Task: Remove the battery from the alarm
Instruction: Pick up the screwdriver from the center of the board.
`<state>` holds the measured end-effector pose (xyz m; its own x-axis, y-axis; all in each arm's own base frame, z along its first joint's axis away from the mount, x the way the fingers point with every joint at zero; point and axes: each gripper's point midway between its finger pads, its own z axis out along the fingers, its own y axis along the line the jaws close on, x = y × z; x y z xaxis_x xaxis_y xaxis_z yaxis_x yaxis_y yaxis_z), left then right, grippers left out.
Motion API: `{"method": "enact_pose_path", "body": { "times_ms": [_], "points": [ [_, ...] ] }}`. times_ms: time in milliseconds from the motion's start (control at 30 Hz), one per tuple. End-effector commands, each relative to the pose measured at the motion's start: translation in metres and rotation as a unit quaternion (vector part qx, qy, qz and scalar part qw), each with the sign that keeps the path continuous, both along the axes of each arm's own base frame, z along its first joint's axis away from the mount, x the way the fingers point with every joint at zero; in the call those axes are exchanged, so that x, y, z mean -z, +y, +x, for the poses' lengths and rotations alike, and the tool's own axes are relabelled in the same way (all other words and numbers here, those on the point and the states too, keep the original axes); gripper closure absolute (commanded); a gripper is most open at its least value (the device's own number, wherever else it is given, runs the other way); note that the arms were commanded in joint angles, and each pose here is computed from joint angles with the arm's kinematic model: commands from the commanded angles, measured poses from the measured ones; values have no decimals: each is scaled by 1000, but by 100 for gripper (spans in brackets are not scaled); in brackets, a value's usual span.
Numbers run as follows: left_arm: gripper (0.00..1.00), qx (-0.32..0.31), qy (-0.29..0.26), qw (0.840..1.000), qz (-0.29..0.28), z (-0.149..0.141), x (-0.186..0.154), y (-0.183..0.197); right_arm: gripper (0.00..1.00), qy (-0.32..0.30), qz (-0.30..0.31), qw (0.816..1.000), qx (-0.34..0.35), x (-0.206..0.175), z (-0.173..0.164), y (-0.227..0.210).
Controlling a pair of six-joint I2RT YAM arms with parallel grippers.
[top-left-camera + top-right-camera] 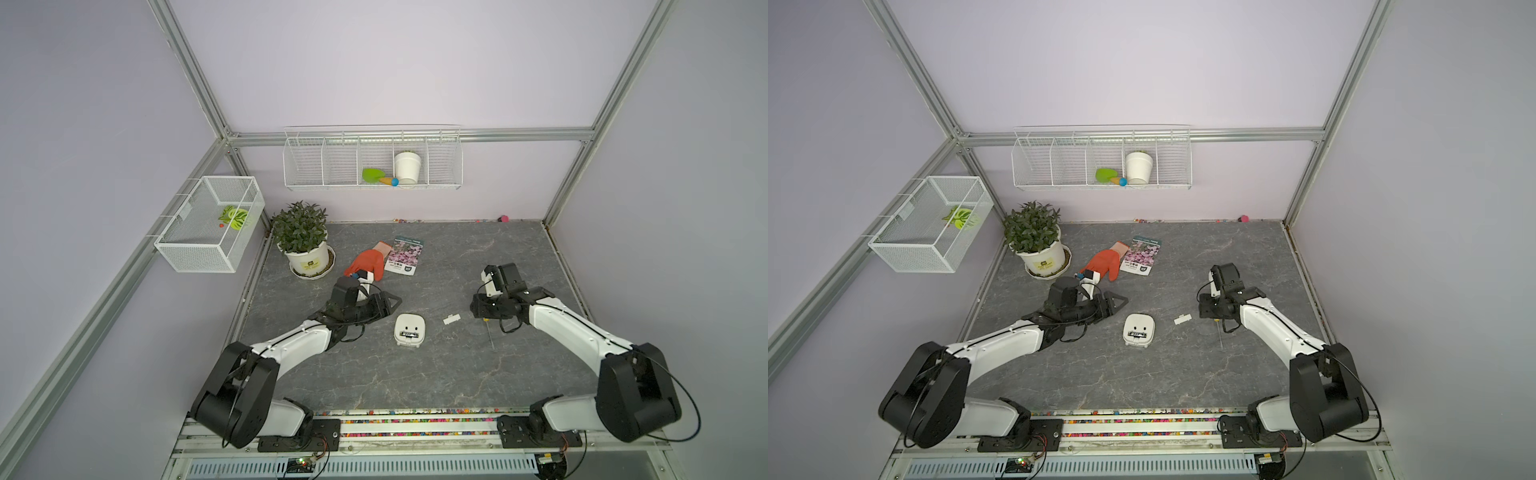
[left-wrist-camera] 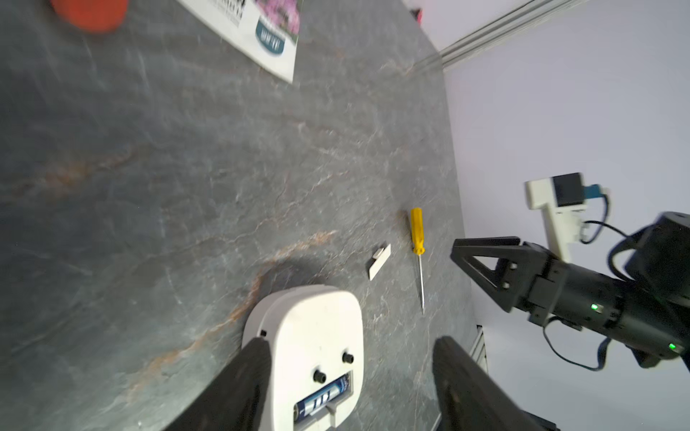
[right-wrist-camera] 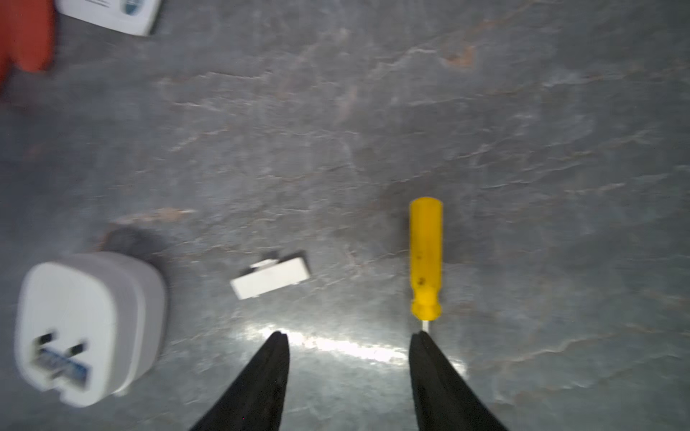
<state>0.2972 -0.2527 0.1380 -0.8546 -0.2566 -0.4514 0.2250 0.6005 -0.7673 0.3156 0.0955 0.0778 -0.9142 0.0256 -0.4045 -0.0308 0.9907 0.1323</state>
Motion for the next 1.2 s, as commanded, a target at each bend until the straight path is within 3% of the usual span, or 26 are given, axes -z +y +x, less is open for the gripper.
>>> {"method": "enact_pose_path", "body": {
  "times_ms": [0,467,567,700,833,1000,1100,1167],
  "points": [
    [17,-33,-42,998,36,2,-5,20,47,47,-99,994,21,20,-1,-39],
    [14,-34,-78,996,33,-5,-24,27,55,105,-72,992,-10,59,20,-19],
    [14,-29,-86,995,27,-7,-27,26,63,111,-60,992,-13,64,20,-15],
    [14,-14,-106,994,13,-11,-38,22,83,112,-56,992,-13,62,18,-14],
    [14,30,-147,989,-5,-24,-57,5,98,63,-49,997,-10,23,20,-12],
    [15,123,-197,972,-34,-49,-79,-49,100,-47,39,998,-12,-51,12,20],
    [16,181,-218,957,-64,-65,-91,-85,100,-89,120,989,3,-78,5,41],
    [17,213,-224,949,-61,-73,-93,-109,100,-110,138,984,12,-90,-1,49]
  ]
}}
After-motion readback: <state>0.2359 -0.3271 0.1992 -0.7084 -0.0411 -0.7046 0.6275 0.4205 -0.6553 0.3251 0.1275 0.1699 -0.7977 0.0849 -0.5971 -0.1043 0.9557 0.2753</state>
